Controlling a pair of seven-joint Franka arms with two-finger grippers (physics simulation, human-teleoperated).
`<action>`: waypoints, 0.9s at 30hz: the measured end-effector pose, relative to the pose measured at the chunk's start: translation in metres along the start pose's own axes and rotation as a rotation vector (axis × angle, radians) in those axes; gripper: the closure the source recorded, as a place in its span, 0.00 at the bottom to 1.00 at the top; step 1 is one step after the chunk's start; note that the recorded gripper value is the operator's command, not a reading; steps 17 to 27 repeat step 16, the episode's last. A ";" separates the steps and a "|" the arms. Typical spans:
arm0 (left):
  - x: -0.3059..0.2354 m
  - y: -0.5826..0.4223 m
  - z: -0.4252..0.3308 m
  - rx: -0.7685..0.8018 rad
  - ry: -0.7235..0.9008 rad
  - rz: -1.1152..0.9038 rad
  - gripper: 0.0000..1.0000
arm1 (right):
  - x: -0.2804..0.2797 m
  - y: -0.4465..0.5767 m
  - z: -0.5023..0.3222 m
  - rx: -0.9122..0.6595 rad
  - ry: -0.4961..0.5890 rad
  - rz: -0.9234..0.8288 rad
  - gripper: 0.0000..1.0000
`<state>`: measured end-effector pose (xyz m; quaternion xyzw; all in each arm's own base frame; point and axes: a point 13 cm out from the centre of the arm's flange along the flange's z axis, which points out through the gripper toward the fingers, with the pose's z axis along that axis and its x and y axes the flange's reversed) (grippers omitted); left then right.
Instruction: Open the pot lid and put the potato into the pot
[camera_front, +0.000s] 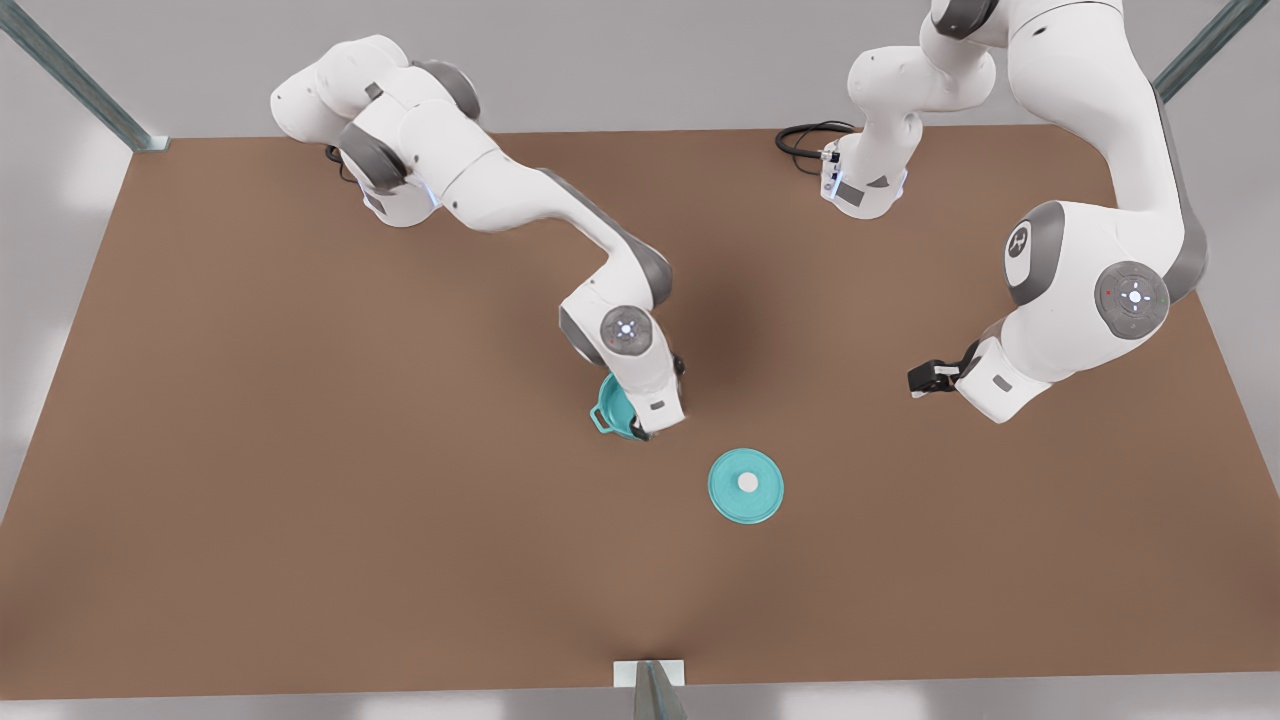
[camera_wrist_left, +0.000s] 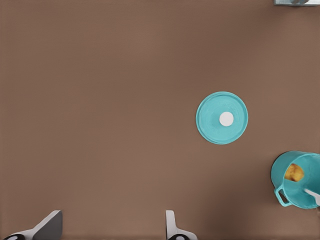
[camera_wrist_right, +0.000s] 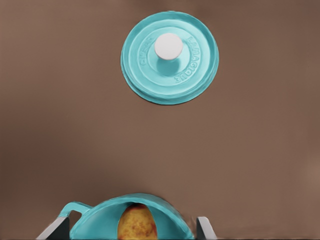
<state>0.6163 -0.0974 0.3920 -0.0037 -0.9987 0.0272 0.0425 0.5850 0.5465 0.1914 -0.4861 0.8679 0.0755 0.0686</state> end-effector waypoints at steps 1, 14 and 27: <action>0.000 0.000 0.000 0.000 0.000 0.000 0.00 | 0.006 -0.048 -0.045 0.023 -0.029 0.062 0.00; -0.001 0.000 0.003 0.002 0.004 0.000 0.00 | 0.410 -0.260 -0.209 0.064 0.166 0.678 0.00; -0.001 0.000 0.003 0.002 0.004 0.000 0.00 | 0.416 -0.266 -0.212 0.089 0.133 0.687 0.00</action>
